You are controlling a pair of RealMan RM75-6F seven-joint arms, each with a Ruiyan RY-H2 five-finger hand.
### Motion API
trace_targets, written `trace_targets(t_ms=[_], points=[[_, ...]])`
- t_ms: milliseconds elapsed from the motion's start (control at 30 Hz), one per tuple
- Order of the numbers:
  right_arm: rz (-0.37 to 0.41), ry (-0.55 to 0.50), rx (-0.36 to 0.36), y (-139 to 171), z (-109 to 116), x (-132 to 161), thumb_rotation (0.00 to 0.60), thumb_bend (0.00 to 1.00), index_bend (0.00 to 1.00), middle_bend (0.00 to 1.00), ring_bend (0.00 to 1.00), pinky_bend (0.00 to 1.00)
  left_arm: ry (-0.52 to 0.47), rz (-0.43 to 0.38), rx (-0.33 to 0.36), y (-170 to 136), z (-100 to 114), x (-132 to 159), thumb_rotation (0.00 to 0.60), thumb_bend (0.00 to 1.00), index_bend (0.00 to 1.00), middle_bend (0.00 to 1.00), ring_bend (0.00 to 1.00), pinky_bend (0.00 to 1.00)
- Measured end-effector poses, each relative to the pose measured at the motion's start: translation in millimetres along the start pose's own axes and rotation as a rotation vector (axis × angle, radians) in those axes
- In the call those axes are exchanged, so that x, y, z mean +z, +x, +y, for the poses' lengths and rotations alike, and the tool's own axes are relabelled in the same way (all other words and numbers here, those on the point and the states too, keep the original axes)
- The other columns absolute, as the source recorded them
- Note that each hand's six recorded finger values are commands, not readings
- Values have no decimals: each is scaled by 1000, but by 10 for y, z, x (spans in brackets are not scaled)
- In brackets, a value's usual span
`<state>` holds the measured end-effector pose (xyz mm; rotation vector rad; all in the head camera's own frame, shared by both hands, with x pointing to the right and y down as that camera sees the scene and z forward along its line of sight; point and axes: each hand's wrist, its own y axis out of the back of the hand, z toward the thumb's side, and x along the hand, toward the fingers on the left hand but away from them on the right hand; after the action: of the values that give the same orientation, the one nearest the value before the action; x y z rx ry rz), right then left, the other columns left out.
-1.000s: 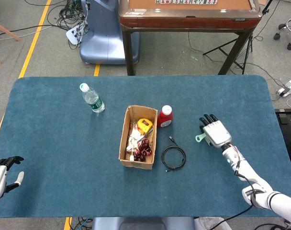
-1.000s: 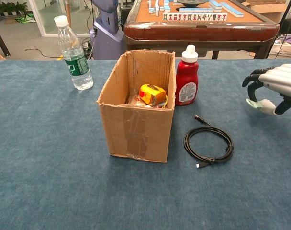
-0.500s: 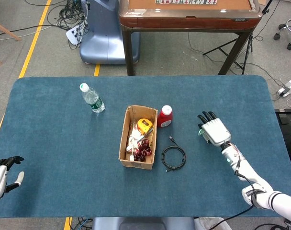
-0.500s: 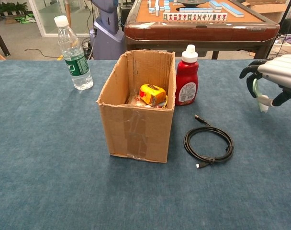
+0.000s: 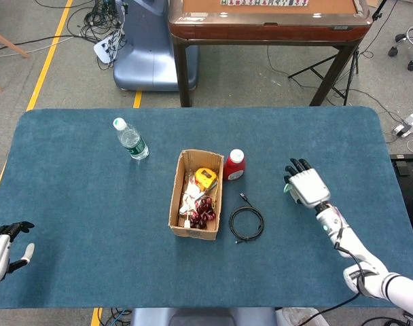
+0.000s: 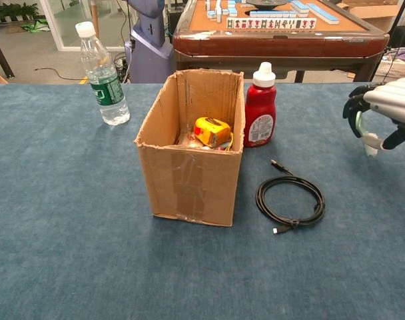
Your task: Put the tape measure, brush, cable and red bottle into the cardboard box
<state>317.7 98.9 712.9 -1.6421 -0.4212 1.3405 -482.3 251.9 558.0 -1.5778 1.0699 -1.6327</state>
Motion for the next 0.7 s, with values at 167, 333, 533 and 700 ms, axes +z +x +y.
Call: trace_targets(t_ms=[167, 333, 533, 700], points=[[-3, -10, -9, 13, 1, 4, 600, 478, 722, 320, 125, 153, 1, 0, -1, 1, -3, 0, 600, 354, 344, 407, 351, 550], [2, -23, -22, 19, 39, 22, 600, 493, 751, 348, 153, 162, 1, 2, -2, 1, -4, -1, 600, 354, 344, 408, 351, 550], [10, -37, -41, 27, 97, 51, 600, 496, 781, 438, 266, 223, 1, 1, -2, -1, -1, 1, 600, 354, 344, 408, 351, 550], [10, -42, -45, 23, 118, 57, 600, 496, 781, 467, 299, 232, -1, 2, -2, -1, 1, -2, 600, 354, 343, 408, 350, 550]])
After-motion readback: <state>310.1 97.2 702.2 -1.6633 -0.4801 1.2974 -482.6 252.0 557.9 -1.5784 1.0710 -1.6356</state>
